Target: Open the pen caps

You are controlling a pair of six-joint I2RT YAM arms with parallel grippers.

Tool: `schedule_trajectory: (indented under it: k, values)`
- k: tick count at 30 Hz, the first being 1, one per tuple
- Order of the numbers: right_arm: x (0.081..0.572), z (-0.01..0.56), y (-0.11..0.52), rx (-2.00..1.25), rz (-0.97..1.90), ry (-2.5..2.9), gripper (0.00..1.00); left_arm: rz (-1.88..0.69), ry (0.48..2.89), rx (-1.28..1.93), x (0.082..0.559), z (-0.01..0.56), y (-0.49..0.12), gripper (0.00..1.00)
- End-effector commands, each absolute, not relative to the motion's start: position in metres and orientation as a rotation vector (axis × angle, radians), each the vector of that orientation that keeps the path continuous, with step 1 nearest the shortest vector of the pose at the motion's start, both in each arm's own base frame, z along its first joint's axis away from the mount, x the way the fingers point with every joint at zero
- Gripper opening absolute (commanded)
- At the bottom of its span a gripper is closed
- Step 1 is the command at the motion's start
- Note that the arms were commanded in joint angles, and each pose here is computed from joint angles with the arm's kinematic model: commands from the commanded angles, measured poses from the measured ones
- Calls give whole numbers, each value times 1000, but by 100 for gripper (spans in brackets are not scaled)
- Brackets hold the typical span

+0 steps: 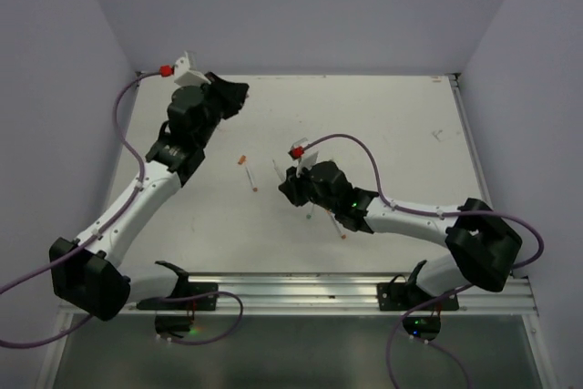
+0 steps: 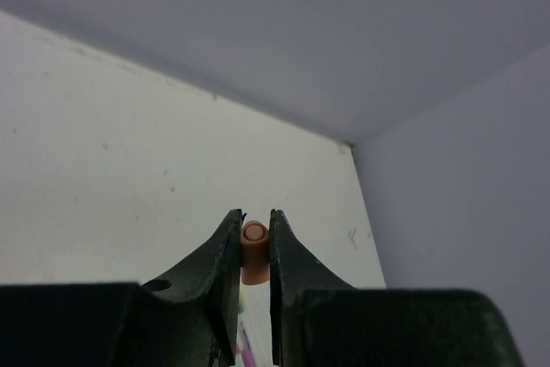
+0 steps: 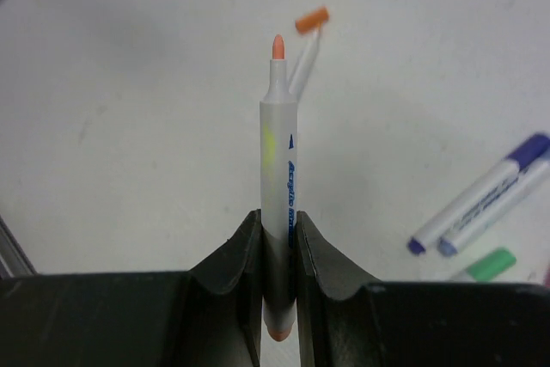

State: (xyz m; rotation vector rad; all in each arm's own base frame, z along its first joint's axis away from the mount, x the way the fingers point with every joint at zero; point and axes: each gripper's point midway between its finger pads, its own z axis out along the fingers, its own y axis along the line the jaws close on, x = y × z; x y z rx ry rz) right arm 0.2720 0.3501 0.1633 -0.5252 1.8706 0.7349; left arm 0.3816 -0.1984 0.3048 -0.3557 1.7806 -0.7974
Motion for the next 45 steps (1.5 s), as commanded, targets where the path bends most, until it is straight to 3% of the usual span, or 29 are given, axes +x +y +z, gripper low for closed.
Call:
schedule_trajectory:
  k: [1,13,27,35,45]
  values:
    - [245,102,334,-611,672,2059,0,-773,1408,-498,410,414,-152,0]
    - [242,102,325,-607,645,2058,0,-713,1462,-520,421,400,-135,0]
    - [271,121,348,-616,540,2102,0,-454,1841,-411,427,275,-114,0]
    - [296,97,378,-620,445,2242,0,-440,1997,-369,434,220,-124,0]
    - [330,47,395,-572,319,2397,0,-399,2031,-354,411,205,-114,0]
